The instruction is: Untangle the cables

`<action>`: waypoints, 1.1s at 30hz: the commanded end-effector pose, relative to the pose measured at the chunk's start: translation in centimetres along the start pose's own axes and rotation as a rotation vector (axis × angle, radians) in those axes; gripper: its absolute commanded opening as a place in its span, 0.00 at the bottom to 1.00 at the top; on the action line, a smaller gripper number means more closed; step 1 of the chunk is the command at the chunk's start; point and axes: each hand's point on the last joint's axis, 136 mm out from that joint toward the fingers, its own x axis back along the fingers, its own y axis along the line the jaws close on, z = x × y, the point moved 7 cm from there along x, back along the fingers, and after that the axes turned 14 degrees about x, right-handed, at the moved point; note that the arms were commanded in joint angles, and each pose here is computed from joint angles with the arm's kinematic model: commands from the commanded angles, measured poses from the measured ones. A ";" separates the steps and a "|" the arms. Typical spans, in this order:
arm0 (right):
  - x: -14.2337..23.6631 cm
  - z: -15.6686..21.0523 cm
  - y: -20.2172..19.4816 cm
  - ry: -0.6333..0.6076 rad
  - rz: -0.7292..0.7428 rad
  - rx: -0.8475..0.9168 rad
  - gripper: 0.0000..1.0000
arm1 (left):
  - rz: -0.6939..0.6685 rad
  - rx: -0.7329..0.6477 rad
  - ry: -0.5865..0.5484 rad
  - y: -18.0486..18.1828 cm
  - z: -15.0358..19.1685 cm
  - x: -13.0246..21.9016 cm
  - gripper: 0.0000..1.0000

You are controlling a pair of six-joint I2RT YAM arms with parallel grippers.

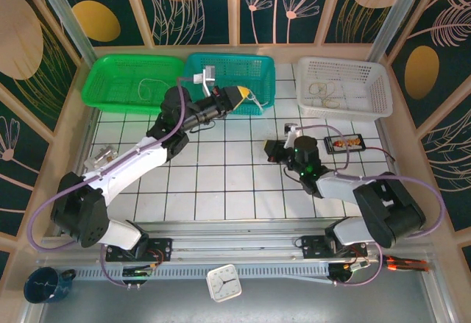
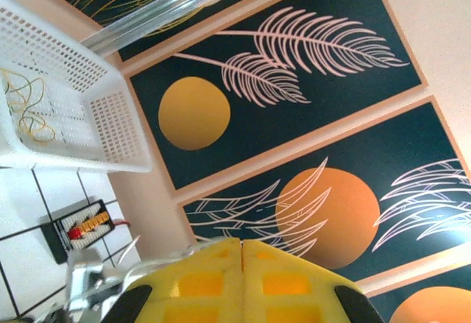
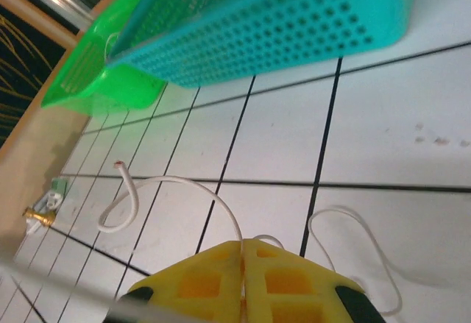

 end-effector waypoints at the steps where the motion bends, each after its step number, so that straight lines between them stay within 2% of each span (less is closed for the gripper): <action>1: -0.1 0.5 0.2 -0.037 -0.001 -0.026 0.00 | 0.140 -0.064 -0.010 -5.2 -0.7 0.9 0.00; 8: -0.8 3.3 1.1 0.036 -0.010 -0.042 0.02 | 0.183 -0.108 -0.036 -7.7 -1.8 1.5 0.00; 16: -1.5 4.4 1.3 0.067 -0.005 -0.056 0.30 | 0.216 -0.113 -0.024 -9.1 -1.7 1.7 0.00; 25: -1.9 5.4 0.9 0.098 0.012 -0.062 0.30 | 0.224 -0.135 -0.071 -9.9 -3.0 2.8 0.00; 28: -2.0 5.8 0.7 0.112 0.022 -0.067 0.38 | 0.227 -0.145 -0.107 -10.4 -4.3 3.6 0.00; 33: -2.1 6.4 0.5 0.129 0.030 -0.072 0.39 | 0.237 -0.173 -0.159 -11.5 -6.5 5.1 0.00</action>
